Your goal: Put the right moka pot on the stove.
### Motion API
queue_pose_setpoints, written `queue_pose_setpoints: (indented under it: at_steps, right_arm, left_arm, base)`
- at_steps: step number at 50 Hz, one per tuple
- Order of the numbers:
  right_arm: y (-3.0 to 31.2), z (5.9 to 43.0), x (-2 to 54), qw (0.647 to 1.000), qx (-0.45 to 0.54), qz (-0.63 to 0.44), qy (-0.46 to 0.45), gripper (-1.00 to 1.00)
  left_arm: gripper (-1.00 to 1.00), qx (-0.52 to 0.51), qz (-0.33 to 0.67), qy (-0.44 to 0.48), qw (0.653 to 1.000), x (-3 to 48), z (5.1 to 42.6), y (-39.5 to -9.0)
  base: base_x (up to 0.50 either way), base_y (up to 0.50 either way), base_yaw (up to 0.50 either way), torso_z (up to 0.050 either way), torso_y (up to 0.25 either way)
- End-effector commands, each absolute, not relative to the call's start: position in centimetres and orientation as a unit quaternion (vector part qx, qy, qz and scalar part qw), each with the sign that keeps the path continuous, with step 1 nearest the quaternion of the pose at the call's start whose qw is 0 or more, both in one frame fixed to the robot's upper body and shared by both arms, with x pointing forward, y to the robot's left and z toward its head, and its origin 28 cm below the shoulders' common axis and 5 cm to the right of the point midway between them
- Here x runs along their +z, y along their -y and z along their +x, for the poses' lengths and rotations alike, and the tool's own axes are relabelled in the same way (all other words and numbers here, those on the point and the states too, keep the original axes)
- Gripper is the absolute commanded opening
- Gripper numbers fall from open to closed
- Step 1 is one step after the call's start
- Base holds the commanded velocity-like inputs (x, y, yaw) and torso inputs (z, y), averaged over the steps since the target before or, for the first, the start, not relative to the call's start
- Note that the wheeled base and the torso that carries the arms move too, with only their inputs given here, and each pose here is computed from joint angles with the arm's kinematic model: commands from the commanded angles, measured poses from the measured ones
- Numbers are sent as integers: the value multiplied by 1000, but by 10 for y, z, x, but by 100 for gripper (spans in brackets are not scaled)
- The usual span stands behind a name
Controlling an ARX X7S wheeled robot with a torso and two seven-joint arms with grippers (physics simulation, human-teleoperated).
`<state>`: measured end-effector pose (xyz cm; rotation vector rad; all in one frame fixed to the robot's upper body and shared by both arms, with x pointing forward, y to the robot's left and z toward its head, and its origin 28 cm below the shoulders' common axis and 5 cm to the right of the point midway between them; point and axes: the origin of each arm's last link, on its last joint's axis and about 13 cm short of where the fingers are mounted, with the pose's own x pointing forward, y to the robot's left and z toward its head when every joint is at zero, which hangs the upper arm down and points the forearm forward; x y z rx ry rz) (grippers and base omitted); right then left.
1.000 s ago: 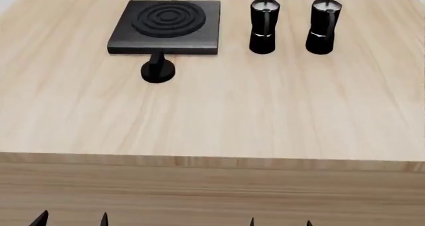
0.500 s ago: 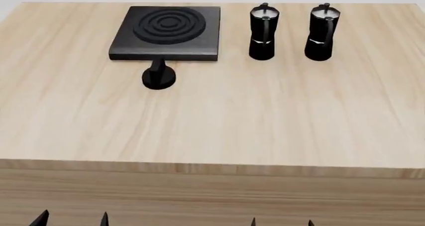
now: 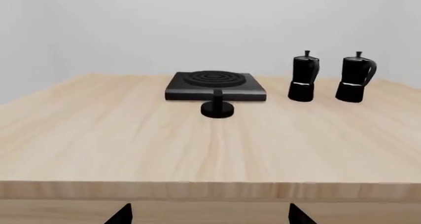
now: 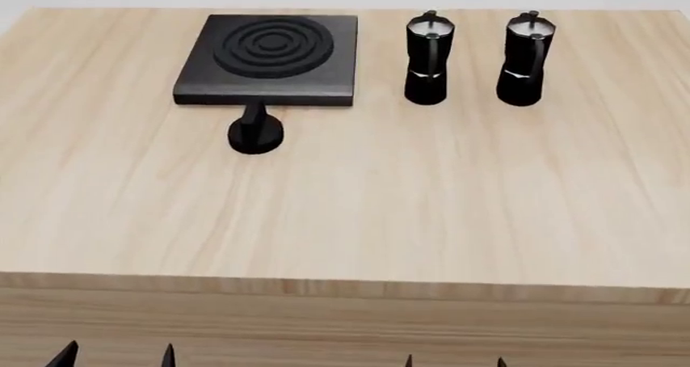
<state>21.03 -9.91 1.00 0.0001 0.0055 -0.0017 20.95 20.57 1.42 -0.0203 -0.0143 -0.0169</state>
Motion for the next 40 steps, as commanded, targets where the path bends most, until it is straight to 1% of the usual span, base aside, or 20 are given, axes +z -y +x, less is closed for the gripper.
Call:
queue_pose_setpoints:
  at_steps: [1, 40]
  right_arm:
    - [99, 211, 9, 1000, 0, -1, -3, 100]
    - [98, 213, 8, 1000, -4, -11, 2, 100]
  left_arm:
    - [100, -6, -8, 8, 1000, 14, 210, -206]
    - [100, 2, -2, 9, 1000, 12, 211, -205]
  base:
    - [148, 0, 0, 0, 0]
    - [146, 8, 0, 0, 0]
